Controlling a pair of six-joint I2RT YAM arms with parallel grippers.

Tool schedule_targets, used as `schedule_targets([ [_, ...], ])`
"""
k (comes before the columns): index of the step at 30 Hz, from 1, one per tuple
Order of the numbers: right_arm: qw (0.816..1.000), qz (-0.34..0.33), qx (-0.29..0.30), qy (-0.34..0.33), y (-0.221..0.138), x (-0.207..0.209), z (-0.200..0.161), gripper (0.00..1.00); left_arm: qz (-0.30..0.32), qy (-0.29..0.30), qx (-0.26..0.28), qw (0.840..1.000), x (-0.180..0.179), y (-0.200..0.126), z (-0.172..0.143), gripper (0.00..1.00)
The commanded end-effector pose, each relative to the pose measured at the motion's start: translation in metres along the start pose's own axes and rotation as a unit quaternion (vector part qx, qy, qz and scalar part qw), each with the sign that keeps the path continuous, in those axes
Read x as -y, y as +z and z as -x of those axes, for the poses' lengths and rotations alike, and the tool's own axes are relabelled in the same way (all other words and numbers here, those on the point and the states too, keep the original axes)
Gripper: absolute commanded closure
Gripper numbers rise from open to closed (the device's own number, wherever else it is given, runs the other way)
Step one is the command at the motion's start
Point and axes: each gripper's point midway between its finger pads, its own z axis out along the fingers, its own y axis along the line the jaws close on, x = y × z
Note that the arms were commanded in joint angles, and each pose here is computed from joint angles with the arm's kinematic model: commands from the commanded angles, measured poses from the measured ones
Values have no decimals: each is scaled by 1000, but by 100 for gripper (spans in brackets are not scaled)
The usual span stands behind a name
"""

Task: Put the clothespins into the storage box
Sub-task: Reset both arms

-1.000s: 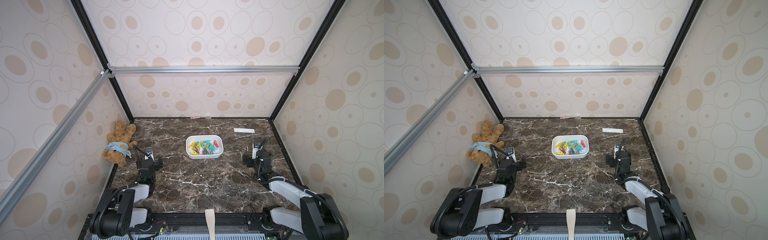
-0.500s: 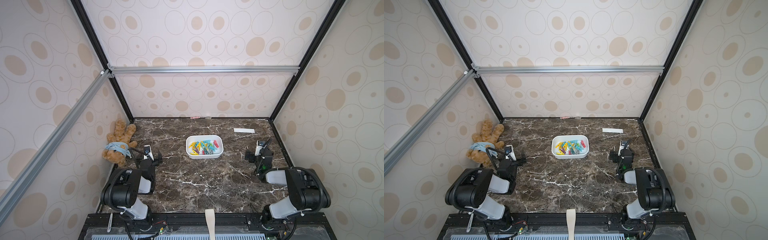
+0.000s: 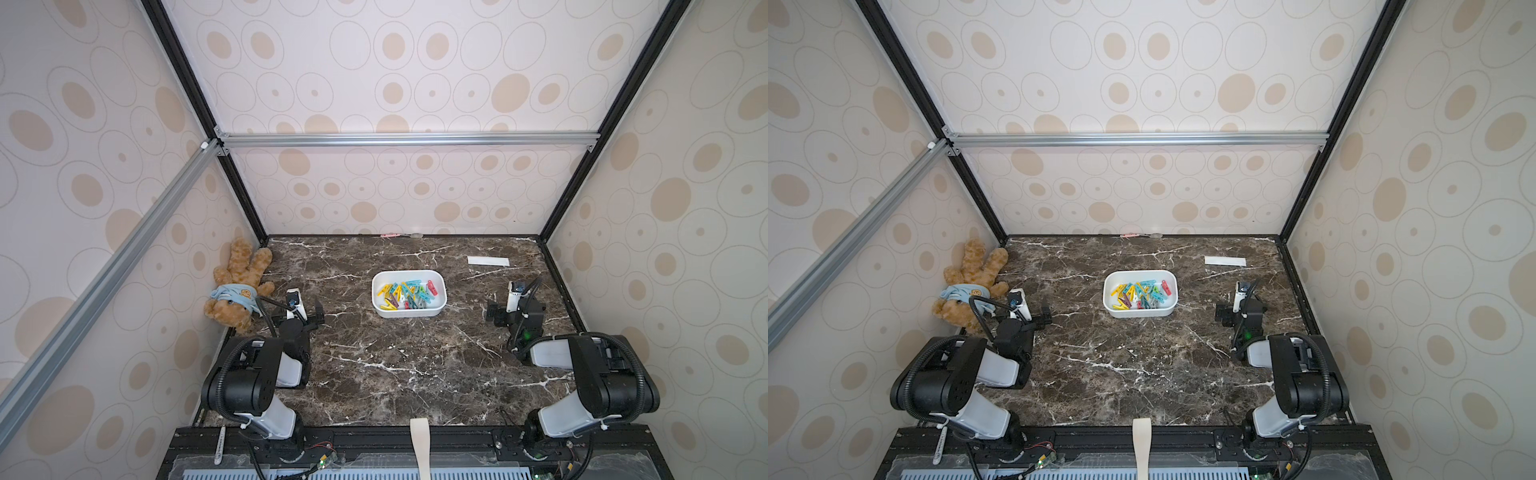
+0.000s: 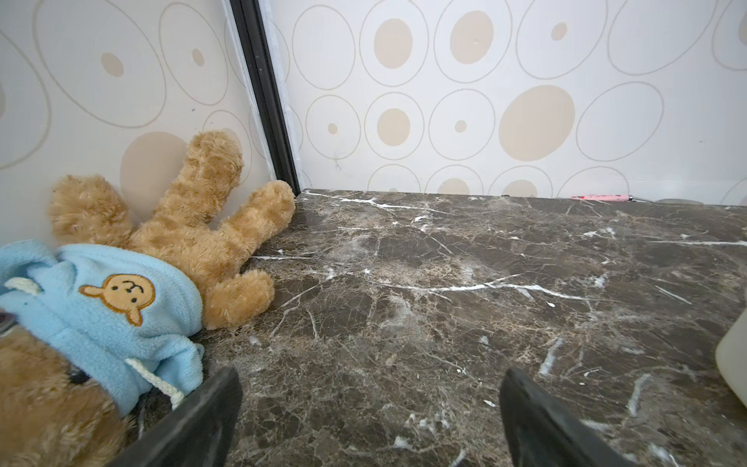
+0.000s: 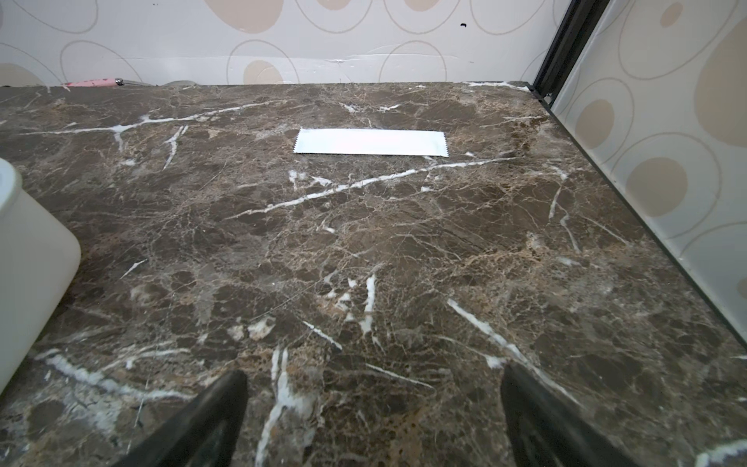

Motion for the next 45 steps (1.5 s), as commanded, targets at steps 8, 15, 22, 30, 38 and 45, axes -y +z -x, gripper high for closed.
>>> schedule_targets([
  [8, 1000, 6, 8, -8, 2, -3, 10, 1, 3, -9, 25, 1000, -3, 0, 13, 1],
  [15, 1000, 6, 11, -7, 0, -3, 10, 0, 3, -9, 24, 1000, -3, 0, 13, 0],
  [22, 1000, 6, 15, -7, -1, -3, 11, 0, 3, -9, 25, 1000, -3, 1, 13, 0],
  [30, 990, -25, 136, 16, -37, 11, 15, 0, 3, -9, 25, 1000, -3, 0, 13, 1],
  [38, 1000, 4, 10, -9, -1, -4, 11, 0, 3, -9, 24, 1000, -3, 1, 13, 1],
  [45, 999, 31, 11, -21, 2, -14, 11, 0, 3, -9, 24, 1000, -2, 0, 13, 1],
])
